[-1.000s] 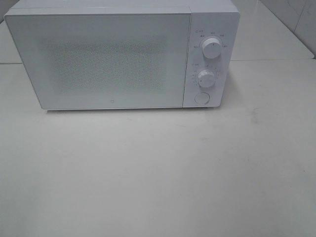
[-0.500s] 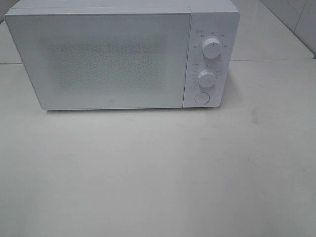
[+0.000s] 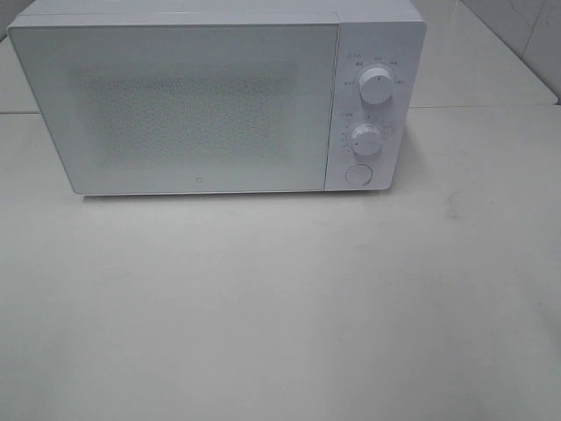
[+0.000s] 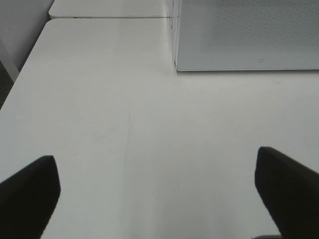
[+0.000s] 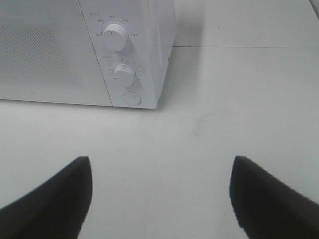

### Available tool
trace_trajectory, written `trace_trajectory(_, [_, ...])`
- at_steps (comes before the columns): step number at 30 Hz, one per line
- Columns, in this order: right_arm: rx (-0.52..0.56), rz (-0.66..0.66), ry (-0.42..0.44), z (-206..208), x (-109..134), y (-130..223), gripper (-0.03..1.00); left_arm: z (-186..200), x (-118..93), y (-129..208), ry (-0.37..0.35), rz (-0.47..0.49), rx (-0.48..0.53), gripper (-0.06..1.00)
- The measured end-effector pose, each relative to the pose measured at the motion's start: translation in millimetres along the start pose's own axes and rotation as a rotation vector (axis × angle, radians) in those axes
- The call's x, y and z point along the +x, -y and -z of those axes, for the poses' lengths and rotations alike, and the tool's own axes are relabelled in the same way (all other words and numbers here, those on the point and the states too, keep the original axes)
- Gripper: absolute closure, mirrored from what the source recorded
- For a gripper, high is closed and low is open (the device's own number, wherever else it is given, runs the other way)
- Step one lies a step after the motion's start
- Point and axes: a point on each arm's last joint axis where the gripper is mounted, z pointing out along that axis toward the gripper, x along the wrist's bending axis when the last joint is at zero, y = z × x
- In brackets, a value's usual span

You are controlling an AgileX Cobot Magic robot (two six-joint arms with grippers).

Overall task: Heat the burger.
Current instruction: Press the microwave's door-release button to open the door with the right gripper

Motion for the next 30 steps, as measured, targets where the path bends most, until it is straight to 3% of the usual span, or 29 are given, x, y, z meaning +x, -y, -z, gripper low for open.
trace_trajectory(24, [0.024,-0.033,0.063,-102,-12,-30,0.22,0,0,0,0.000,0.000,0.000,-0.04])
trace_trajectory(30, [-0.019,-0.035,0.084,-127,-18,-26,0.22,0,0,0,0.000,0.000,0.000,-0.04])
